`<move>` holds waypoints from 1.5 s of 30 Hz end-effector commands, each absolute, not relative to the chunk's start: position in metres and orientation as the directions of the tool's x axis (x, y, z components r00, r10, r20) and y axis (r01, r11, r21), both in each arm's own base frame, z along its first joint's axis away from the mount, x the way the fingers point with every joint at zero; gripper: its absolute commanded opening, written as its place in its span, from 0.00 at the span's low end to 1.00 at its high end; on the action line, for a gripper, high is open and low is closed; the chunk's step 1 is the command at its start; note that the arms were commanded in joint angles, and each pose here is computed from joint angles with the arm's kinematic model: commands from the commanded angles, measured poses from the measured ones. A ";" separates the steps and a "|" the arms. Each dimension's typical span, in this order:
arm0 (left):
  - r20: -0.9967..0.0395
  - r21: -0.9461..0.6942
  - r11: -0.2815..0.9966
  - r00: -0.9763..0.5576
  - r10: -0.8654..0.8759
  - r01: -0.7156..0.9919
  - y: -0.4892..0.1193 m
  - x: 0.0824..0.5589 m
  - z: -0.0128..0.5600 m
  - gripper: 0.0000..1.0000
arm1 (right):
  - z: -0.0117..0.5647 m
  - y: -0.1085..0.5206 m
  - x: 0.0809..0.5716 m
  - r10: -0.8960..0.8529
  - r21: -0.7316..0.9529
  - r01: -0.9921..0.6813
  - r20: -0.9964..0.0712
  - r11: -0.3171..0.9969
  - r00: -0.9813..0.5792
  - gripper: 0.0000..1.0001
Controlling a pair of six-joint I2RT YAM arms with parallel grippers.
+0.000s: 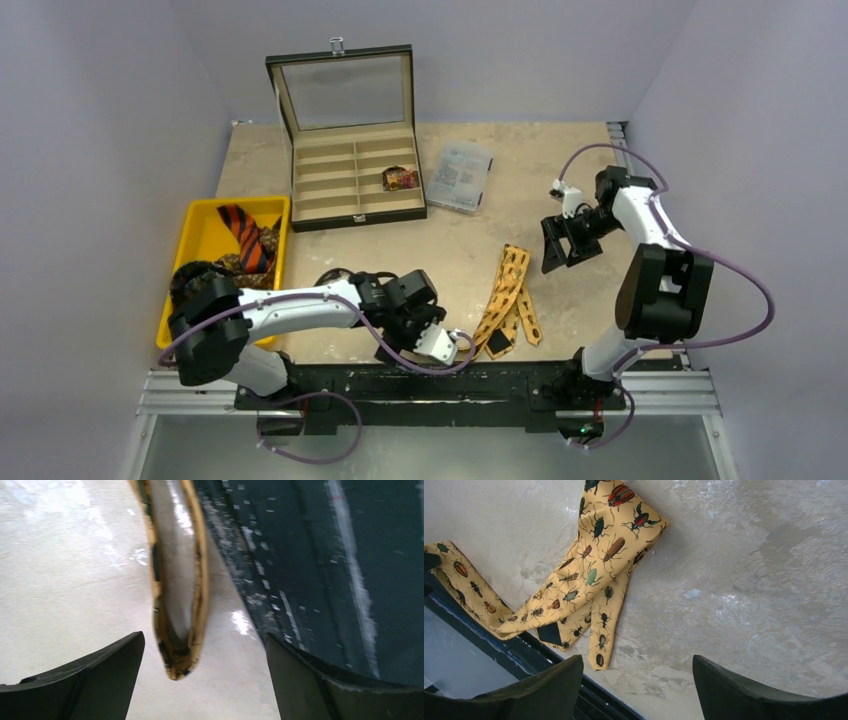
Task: Roll the ties
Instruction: Flatten out the tie at the center of the board.
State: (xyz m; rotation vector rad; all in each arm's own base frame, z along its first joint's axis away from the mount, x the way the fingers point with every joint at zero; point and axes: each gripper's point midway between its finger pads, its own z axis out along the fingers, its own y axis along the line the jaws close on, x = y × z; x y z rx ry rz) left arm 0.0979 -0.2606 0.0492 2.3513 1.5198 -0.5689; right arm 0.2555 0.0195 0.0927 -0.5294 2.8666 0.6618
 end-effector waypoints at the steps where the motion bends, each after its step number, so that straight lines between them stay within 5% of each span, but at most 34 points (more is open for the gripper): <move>1: -0.436 0.251 -0.309 0.392 0.810 0.917 -0.295 0.143 0.057 0.91 | 0.116 0.017 0.270 -0.307 0.341 -0.410 -0.319 0.846 -0.897 0.81; 4: -0.385 0.271 -0.313 0.401 0.832 0.910 -0.297 0.147 0.047 0.86 | 0.119 0.016 0.267 -0.317 0.320 -0.422 -0.332 0.848 -0.889 0.81; 6: -0.351 0.264 -0.330 0.409 0.843 0.907 -0.295 0.146 0.038 0.73 | 0.119 0.015 0.265 -0.320 0.312 -0.425 -0.336 0.850 -0.886 0.81; 7: -0.331 0.247 -0.337 0.406 0.852 0.908 -0.293 0.145 0.034 0.61 | 0.119 0.015 0.265 -0.322 0.306 -0.427 -0.338 0.851 -0.884 0.81; 10: -0.319 0.175 -0.324 0.365 0.875 0.930 -0.285 0.142 0.052 0.01 | 0.120 0.012 0.265 -0.340 0.284 -0.444 -0.349 0.850 -0.873 0.81; 14: -0.600 -0.030 -0.225 0.163 0.783 0.974 -0.284 0.137 0.174 0.00 | 0.118 0.002 0.264 -0.391 0.230 -0.478 -0.337 0.848 -0.856 0.81; 16: -0.651 -0.120 -0.117 0.011 0.759 0.986 -0.270 0.164 0.226 0.00 | 0.118 -0.001 0.264 -0.404 0.204 -0.484 -0.334 0.851 -0.851 0.81; 23: -0.474 -0.240 0.499 -0.549 0.688 0.832 -0.126 0.320 0.231 0.00 | 0.119 0.007 0.271 -0.472 0.111 -0.533 -0.338 0.839 -0.814 0.82; 26: -0.365 -0.327 0.638 -0.716 0.596 0.697 -0.071 0.343 0.205 0.00 | 0.117 0.026 0.272 -0.533 0.062 -0.587 -0.350 0.807 -0.771 0.84; 33: -0.280 -0.310 0.747 -0.807 0.520 0.589 -0.020 0.337 0.161 0.00 | 0.099 0.095 0.269 -0.633 0.076 -0.701 -0.370 0.709 -0.680 0.85; 45: -0.287 -0.304 0.765 -0.821 0.494 0.567 -0.007 0.324 0.176 0.00 | 0.047 0.176 0.224 -0.818 0.014 -0.874 -0.347 0.485 -0.459 0.70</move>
